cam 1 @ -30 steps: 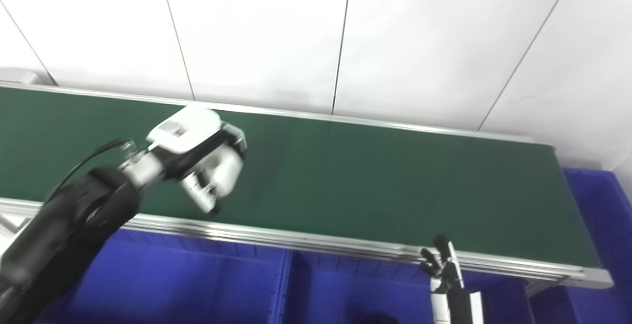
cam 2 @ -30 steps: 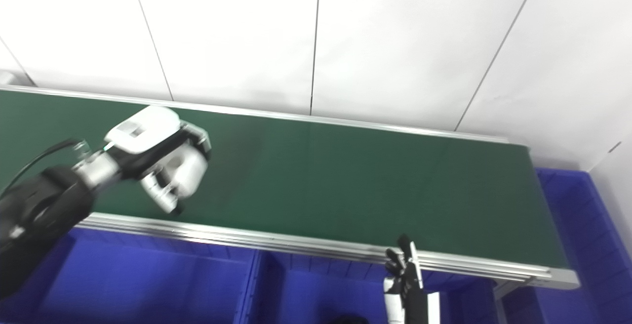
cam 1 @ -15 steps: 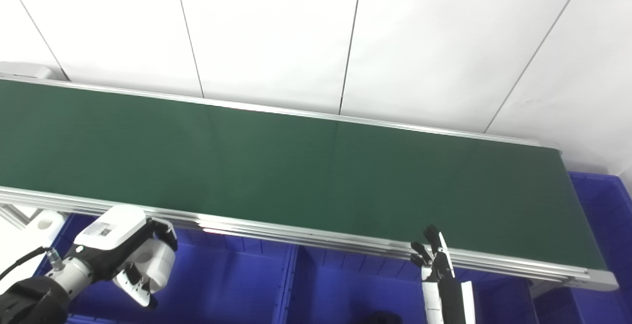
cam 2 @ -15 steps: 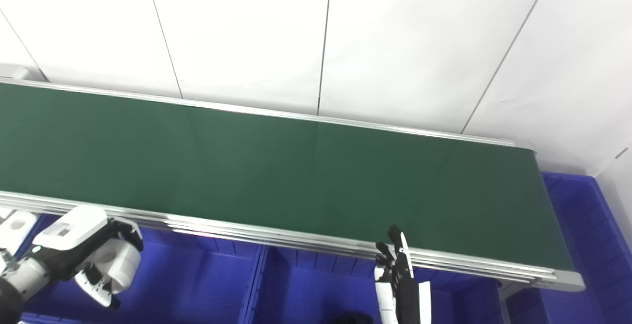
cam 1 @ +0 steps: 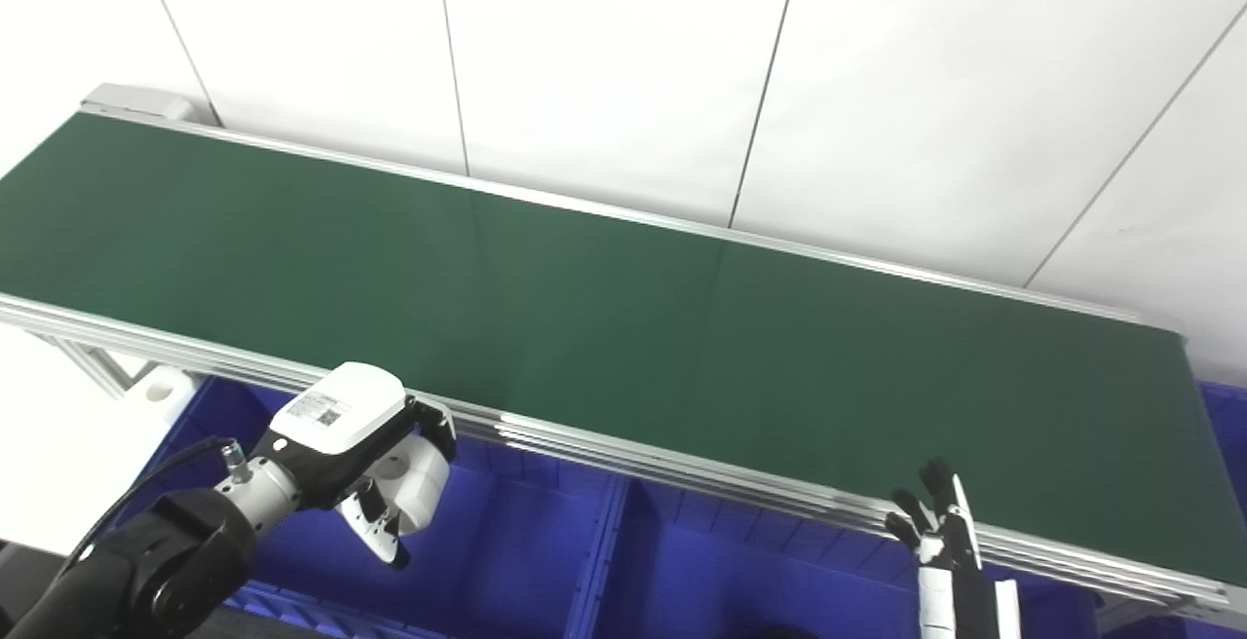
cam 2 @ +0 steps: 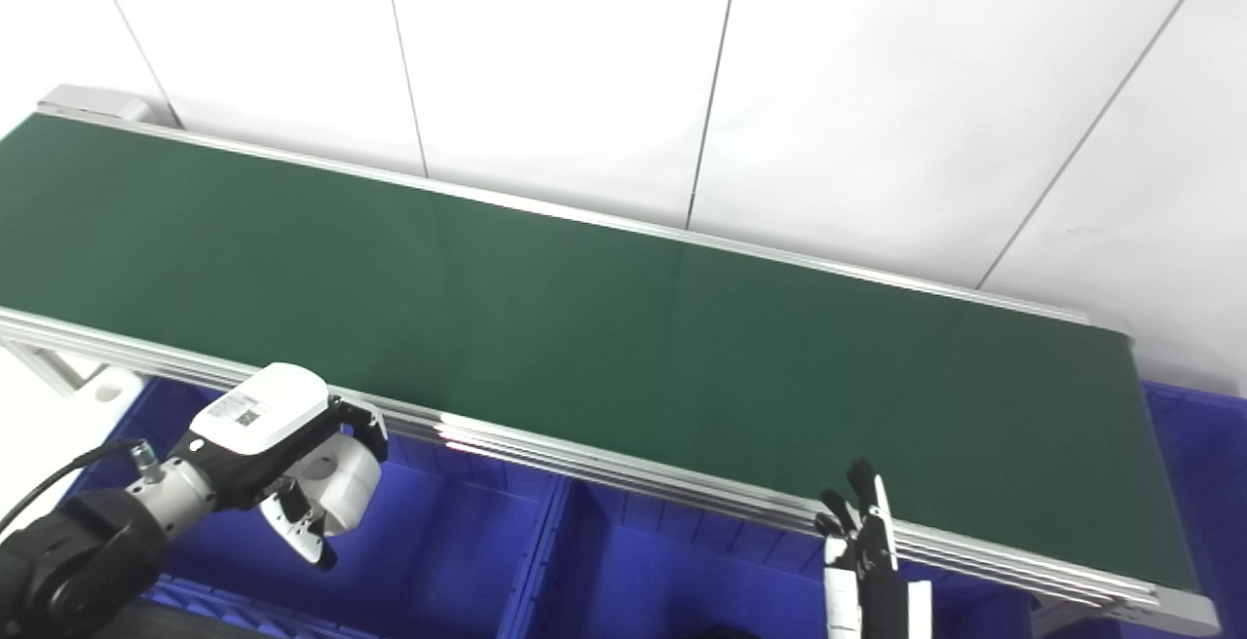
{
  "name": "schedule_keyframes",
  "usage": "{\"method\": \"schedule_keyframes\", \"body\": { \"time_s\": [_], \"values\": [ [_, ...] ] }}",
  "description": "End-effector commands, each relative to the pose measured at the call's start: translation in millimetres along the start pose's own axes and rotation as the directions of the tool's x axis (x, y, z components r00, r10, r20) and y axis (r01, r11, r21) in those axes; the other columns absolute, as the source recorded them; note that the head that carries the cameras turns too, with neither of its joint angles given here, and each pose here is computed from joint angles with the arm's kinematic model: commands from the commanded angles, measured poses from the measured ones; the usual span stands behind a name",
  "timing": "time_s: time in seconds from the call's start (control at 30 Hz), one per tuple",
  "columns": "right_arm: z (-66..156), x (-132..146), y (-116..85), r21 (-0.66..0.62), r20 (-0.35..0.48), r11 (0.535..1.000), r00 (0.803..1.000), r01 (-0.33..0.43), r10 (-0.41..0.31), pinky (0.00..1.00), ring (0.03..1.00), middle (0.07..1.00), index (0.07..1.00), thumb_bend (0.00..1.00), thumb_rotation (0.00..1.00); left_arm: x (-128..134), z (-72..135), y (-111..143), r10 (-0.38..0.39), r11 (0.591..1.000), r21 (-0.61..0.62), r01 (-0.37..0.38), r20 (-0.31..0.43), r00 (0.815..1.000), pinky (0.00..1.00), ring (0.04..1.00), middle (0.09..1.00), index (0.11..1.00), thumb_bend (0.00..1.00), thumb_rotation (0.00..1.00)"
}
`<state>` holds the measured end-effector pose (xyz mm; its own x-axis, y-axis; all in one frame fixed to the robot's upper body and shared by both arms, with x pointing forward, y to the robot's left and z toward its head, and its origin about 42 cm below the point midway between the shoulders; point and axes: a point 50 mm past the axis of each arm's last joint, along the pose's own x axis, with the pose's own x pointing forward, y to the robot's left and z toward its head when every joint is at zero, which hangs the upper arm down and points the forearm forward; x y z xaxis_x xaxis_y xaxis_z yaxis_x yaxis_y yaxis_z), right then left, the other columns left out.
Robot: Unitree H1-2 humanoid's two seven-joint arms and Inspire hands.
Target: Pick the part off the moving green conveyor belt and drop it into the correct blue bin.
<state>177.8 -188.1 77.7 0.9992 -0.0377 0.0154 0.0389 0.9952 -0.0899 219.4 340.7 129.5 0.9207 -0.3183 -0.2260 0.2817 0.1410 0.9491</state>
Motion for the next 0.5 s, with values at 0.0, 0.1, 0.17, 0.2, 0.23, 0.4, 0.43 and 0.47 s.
{"method": "schedule_keyframes", "body": {
  "time_s": [0.0, 0.1, 0.17, 0.2, 0.23, 0.4, 0.43, 0.47],
  "values": [
    [13.8, 3.6, -1.5, 0.009, 0.051, 1.0, 0.999, 0.008, -0.009, 0.83, 0.885, 0.958, 0.96, 0.6, 1.0, 2.1, -1.5, 16.5, 0.009, 0.999, 0.033, -0.009, -0.008, 1.0, 0.27, 0.35, 0.443, 0.513, 0.52, 0.0],
    [14.8, 4.7, -0.6, 0.011, 0.051, 1.0, 0.999, 0.012, -0.013, 0.82, 0.873, 0.946, 0.95, 0.59, 1.0, 2.7, -0.1, 20.2, -0.141, 0.988, 0.051, 0.145, -0.071, 0.987, 0.51, 0.627, 0.685, 0.66, 0.8, 0.2],
    [15.9, 5.2, 0.3, 0.01, 0.05, 1.0, 0.999, 0.014, -0.015, 0.82, 0.869, 0.943, 0.948, 0.58, 1.0, 2.1, 1.3, 22.8, -0.203, 0.977, 0.048, 0.209, -0.101, 0.974, 0.6, 0.733, 0.777, 0.752, 0.86, 0.29],
    [17.1, 5.2, 0.8, 0.012, 0.049, 1.0, 0.999, 0.015, -0.015, 0.82, 0.866, 0.94, 0.947, 0.58, 1.0, 1.8, 1.9, 23.9, -0.216, 0.974, 0.045, 0.221, -0.107, 0.971, 0.63, 0.764, 0.801, 0.777, 0.89, 0.3],
    [18.1, 5.3, 1.6, 0.014, 0.048, 1.0, 0.999, 0.015, -0.016, 0.82, 0.868, 0.942, 0.949, 0.57, 1.0, 1.6, 2.1, 24.9, -0.224, 0.972, 0.043, 0.23, -0.112, 0.968, 0.65, 0.785, 0.82, 0.798, 0.89, 0.32],
    [18.5, 7.3, 4.4, 0.014, 0.06, 1.0, 0.998, 0.007, -0.008, 0.82, 0.873, 0.95, 0.954, 0.55, 1.0, -0.9, 1.7, 28.6, -0.211, 0.976, 0.031, 0.214, -0.088, 0.974, 0.71, 0.847, 0.887, 0.87, 0.92, 0.39],
    [18.9, 7.9, 5.1, 0.013, 0.061, 1.0, 0.998, 0.008, -0.009, 0.81, 0.872, 0.95, 0.954, 0.55, 1.0, -1.7, 2.5, 30.9, -0.207, 0.977, 0.029, 0.21, -0.079, 0.975, 0.72, 0.85, 0.891, 0.873, 0.93, 0.39],
    [19.5, 8.2, 5.6, 0.013, 0.061, 1.0, 0.998, 0.01, -0.011, 0.81, 0.868, 0.946, 0.95, 0.55, 1.0, -2.4, 4.0, 33.7, -0.21, 0.977, 0.026, 0.212, -0.071, 0.975, 0.73, 0.864, 0.906, 0.885, 0.93, 0.43]
  ]
}}
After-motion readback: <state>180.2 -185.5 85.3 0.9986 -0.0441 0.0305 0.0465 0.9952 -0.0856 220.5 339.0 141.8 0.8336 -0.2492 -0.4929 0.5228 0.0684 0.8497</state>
